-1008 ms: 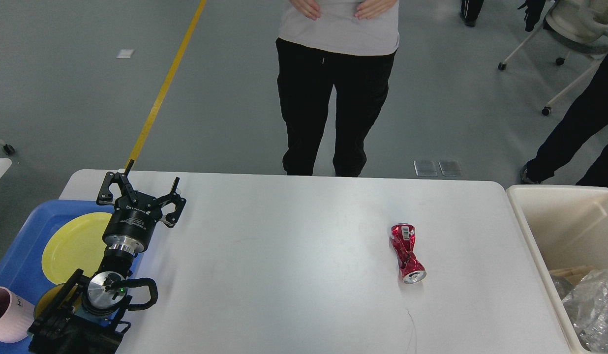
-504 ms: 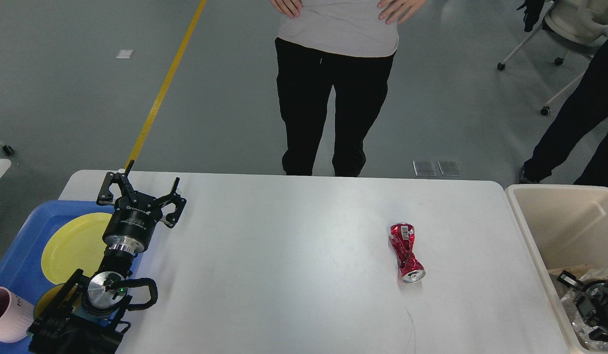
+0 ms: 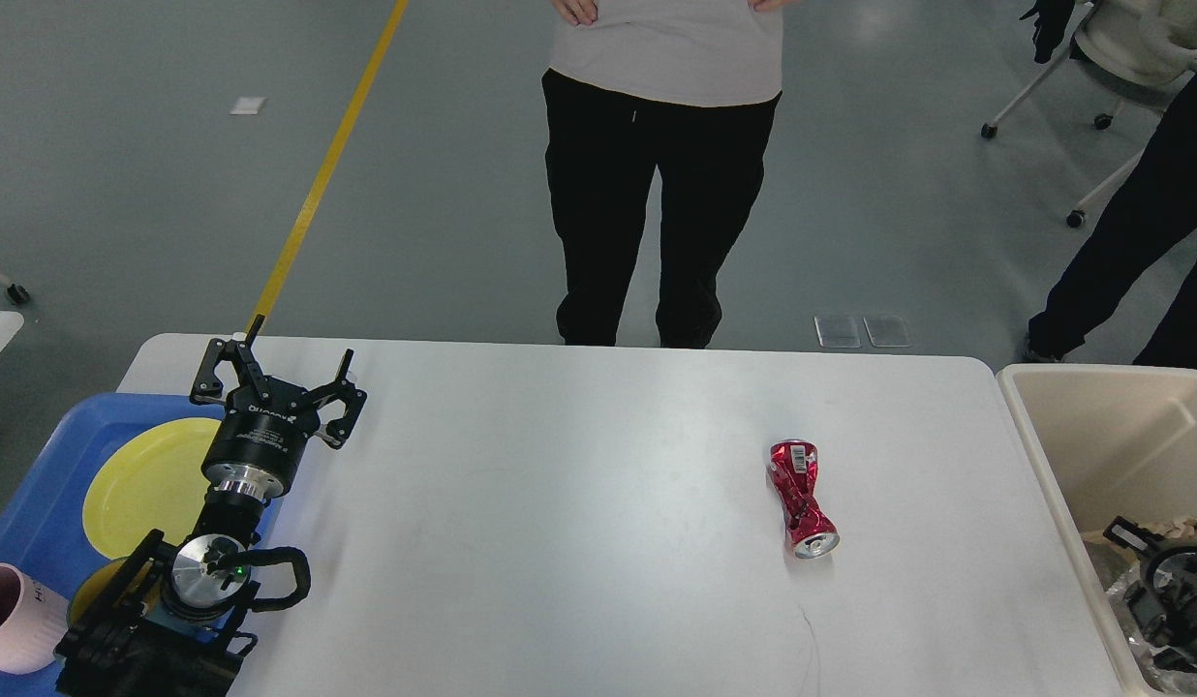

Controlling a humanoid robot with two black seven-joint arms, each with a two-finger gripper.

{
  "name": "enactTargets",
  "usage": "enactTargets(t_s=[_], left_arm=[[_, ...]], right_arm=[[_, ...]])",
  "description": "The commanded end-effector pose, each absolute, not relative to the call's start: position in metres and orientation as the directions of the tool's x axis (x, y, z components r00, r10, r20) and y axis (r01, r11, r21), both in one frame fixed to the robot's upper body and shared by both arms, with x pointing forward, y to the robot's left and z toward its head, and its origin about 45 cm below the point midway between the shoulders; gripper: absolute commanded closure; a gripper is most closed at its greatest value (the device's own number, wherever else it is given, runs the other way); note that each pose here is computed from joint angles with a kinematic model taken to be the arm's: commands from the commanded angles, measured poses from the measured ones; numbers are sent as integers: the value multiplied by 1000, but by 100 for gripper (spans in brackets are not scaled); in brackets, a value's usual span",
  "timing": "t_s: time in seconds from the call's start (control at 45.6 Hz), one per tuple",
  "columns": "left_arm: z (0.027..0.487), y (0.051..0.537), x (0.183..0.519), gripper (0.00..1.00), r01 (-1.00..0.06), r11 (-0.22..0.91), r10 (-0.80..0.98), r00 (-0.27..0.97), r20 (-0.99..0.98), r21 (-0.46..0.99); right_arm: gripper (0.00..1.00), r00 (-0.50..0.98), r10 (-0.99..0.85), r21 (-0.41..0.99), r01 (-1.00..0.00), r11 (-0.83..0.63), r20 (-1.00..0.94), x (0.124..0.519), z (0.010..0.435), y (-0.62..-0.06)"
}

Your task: Tidy desktop

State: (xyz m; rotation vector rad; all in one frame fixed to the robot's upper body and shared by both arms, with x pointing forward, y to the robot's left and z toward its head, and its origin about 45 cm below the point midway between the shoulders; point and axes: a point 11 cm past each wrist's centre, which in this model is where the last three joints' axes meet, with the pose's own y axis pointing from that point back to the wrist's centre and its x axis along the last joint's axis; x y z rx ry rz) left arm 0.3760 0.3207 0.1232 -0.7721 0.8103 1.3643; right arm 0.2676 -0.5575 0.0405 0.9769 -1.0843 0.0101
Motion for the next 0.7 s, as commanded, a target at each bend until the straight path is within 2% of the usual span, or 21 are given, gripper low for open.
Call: enactTargets(t_s=[0.0, 0.679], left_arm=[[123, 321, 376, 3, -998, 58, 519, 35, -854, -5], [123, 321, 376, 3, -998, 57, 519, 34, -854, -6]], right_arm=[[0, 508, -433, 658, -450, 604, 745, 267, 41, -559], [0, 478, -426, 635, -481, 605, 768, 283, 55, -561]])
